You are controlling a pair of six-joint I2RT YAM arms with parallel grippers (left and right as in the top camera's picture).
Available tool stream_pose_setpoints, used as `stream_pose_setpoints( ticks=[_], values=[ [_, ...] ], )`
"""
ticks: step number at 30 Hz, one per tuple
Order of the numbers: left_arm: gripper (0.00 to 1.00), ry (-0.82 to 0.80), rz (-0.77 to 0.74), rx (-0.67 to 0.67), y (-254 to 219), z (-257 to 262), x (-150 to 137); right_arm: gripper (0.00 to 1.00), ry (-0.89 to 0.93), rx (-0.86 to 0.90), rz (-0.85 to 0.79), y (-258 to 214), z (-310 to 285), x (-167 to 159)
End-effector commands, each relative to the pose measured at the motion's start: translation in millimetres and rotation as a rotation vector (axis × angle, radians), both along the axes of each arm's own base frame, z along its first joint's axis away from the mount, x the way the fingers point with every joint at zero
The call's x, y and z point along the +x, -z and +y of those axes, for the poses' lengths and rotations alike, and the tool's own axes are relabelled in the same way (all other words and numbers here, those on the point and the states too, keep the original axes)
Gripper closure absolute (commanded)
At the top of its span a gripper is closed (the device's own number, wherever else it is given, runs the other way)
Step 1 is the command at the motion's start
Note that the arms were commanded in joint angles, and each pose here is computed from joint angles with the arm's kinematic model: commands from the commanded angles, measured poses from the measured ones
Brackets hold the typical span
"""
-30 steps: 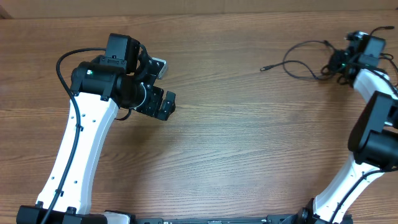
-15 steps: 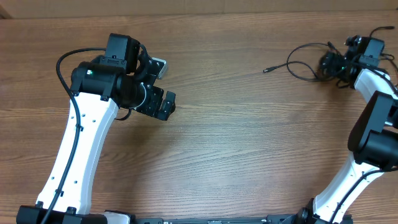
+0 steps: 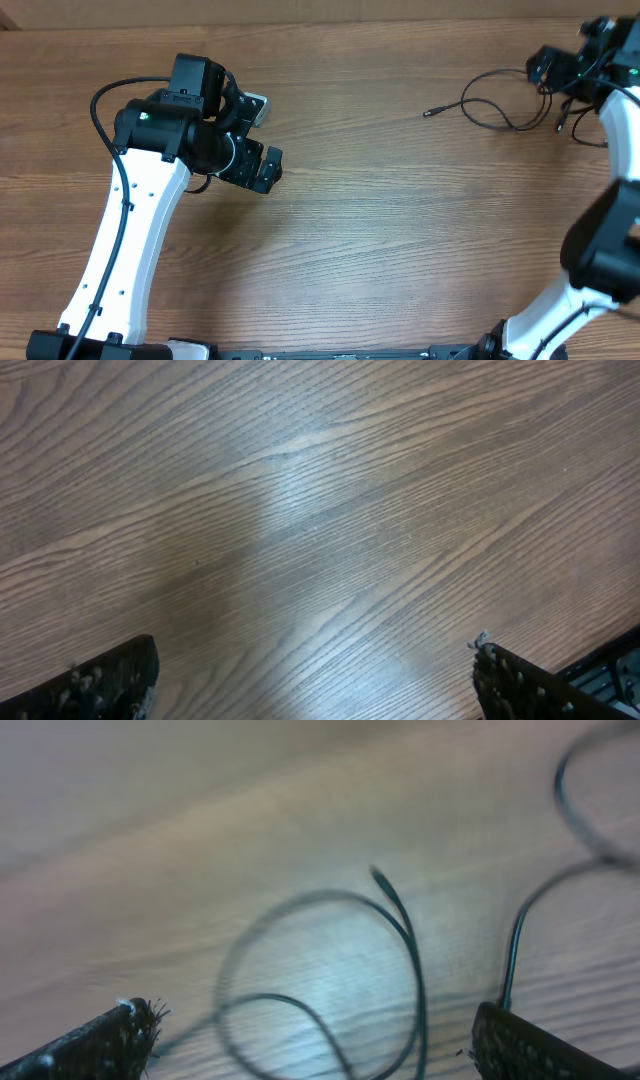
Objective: Untangle cables
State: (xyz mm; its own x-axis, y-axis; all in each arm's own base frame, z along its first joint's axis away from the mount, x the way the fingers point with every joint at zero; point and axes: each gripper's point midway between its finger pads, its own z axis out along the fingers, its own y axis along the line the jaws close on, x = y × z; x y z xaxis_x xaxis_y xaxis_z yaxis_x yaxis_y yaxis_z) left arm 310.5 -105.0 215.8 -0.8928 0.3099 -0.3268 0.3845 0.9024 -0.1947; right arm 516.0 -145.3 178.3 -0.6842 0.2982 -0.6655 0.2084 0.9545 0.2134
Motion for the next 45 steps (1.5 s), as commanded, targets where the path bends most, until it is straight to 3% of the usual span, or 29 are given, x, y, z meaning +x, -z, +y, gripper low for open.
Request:
stream_pose_setpoints(
  ticks=[1, 9, 21, 45],
  values=[
    [0.00, 0.015, -0.022, 0.001, -5, 1, 4, 0.00, -0.059, -0.041, -0.179, -100, 28, -10],
    [0.00, 0.015, -0.022, 0.001, -5, 1, 4, 0.00, -0.172, -0.026, -0.162, -153, 101, -72],
    [0.00, 0.015, -0.022, 0.001, -5, 1, 4, 0.00, -0.433, 0.051, 0.148, -114, 216, -150],
    [0.00, 0.015, -0.023, 0.001, -5, 1, 4, 0.00, -0.455, 0.056, 0.176, -110, 223, -157]
  ],
)
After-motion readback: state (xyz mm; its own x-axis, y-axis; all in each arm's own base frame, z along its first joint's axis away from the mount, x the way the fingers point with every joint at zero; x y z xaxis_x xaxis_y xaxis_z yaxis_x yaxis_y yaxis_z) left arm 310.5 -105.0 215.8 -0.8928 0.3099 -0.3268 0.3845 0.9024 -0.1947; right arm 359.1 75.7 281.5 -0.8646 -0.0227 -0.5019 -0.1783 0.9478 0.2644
